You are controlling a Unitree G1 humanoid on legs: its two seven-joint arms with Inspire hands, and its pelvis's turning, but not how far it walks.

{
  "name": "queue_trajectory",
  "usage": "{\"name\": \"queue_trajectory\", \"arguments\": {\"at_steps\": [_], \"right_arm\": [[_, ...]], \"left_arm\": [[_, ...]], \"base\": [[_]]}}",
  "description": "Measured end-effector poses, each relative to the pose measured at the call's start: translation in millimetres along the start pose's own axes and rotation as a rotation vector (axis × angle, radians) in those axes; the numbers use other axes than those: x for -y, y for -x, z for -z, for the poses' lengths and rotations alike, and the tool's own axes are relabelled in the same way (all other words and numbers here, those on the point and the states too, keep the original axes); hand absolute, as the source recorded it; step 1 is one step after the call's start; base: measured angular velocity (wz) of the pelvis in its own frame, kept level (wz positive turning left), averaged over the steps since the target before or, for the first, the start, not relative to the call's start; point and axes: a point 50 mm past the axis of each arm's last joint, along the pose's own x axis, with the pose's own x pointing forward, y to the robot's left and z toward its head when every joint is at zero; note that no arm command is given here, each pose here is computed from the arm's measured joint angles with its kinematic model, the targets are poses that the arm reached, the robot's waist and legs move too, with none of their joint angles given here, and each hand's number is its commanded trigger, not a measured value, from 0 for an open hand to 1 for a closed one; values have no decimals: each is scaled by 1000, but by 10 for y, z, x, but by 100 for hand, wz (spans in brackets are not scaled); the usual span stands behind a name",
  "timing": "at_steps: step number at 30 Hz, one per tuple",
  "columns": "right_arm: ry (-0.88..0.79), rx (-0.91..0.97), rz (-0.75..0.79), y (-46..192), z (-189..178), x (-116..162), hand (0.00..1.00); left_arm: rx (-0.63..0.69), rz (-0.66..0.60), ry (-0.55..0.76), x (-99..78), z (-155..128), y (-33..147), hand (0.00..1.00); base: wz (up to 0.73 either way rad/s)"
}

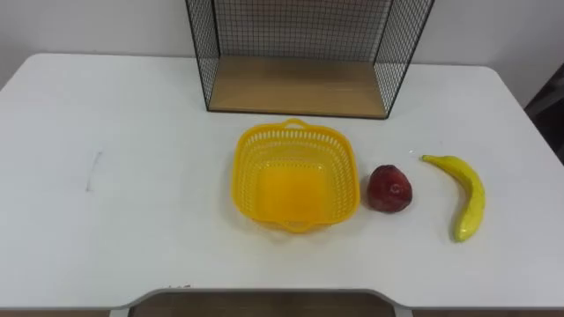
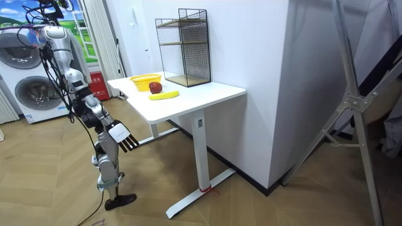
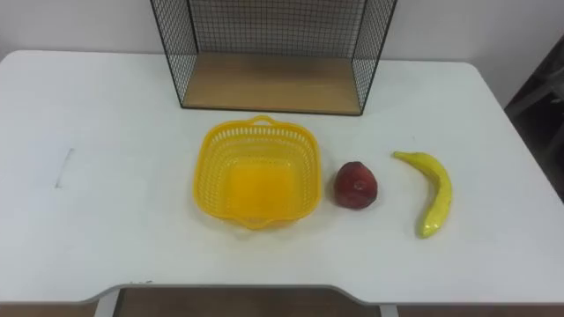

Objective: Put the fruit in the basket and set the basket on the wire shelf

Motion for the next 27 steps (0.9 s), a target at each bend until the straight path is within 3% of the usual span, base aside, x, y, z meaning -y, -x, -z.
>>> {"name": "queue_trajectory", "arguments": {"at_steps": [17, 25, 27], "right_arm": [[-69, -19, 5, 2, 30, 4, 0], [-424, -113, 83, 50, 290, 70, 0], [-674, -132, 151, 70, 362, 148, 0]], "left_arm": [[-14, -5, 2, -10, 28, 0, 0], [-32, -11, 33, -26, 69, -2, 0], [-33, -23, 72, -52, 80, -4, 0]], "base": [[0], [0], [0]]}}
